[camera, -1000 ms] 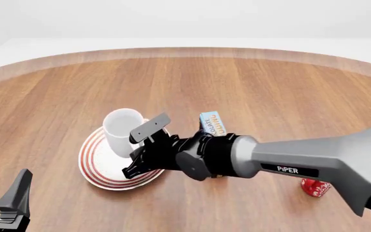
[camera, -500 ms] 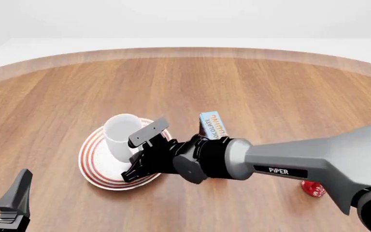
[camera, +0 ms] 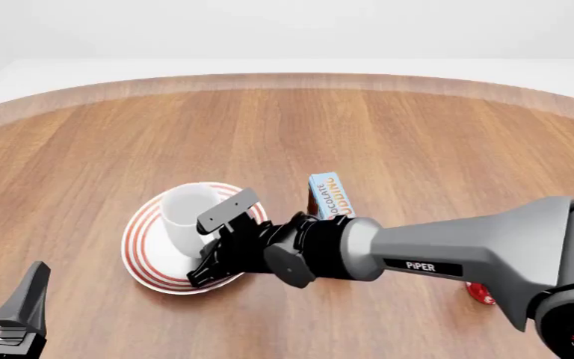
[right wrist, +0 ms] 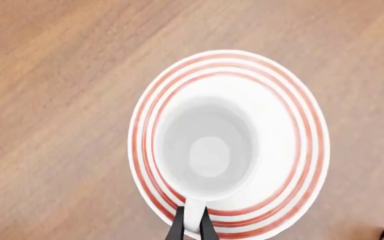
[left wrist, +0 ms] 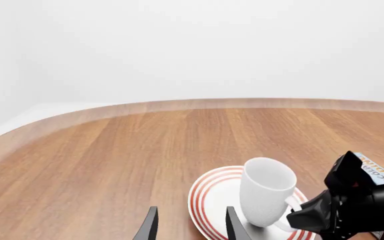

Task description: Pick up the white mug and put it on the plate, and put the chocolate pudding to the right of the plate.

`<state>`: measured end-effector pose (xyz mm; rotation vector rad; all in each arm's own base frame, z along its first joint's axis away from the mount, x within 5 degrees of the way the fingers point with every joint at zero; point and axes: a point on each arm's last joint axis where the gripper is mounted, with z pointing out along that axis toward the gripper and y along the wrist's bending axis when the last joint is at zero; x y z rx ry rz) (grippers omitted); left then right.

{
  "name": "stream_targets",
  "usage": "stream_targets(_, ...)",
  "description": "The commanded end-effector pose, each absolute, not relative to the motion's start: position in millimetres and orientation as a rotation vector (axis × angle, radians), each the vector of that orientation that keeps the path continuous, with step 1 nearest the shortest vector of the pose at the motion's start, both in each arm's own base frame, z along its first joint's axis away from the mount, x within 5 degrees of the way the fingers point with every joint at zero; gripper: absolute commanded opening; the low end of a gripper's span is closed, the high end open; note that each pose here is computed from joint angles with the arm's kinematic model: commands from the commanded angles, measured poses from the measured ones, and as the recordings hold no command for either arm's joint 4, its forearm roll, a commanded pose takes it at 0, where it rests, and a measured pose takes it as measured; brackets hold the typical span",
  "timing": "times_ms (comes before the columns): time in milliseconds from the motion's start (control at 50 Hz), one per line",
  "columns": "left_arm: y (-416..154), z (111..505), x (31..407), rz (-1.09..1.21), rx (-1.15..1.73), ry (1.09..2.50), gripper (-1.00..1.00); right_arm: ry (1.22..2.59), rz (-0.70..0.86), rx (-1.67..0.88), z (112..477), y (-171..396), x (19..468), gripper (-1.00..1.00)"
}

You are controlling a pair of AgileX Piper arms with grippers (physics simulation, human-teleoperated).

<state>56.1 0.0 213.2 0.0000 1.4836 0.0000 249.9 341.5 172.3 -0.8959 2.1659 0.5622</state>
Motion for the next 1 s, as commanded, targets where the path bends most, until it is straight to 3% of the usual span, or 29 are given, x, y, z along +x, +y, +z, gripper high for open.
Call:
stream_targets(20,0.0,213.2,56.1,0.0,0.0,1.484,1.0,2.173,0.563,-0.895,170.1,343.7,250.3,-1.0)
stream_targets(640,0.0,213.2,56.1,0.0,0.0,1.484,1.0,2.175,0.565,-0.891,170.5,343.9,250.4,-1.0)
stream_targets(660,0.0,213.2,56.1,0.0,0.0,1.484,1.0,2.175,0.567,-0.892,170.7,344.3,249.6,1.0)
stream_targets(1000,0.0,213.2,56.1,0.0,0.0,1.484,1.0,2.171,0.575,-0.89,174.4,344.4,246.8,1.0)
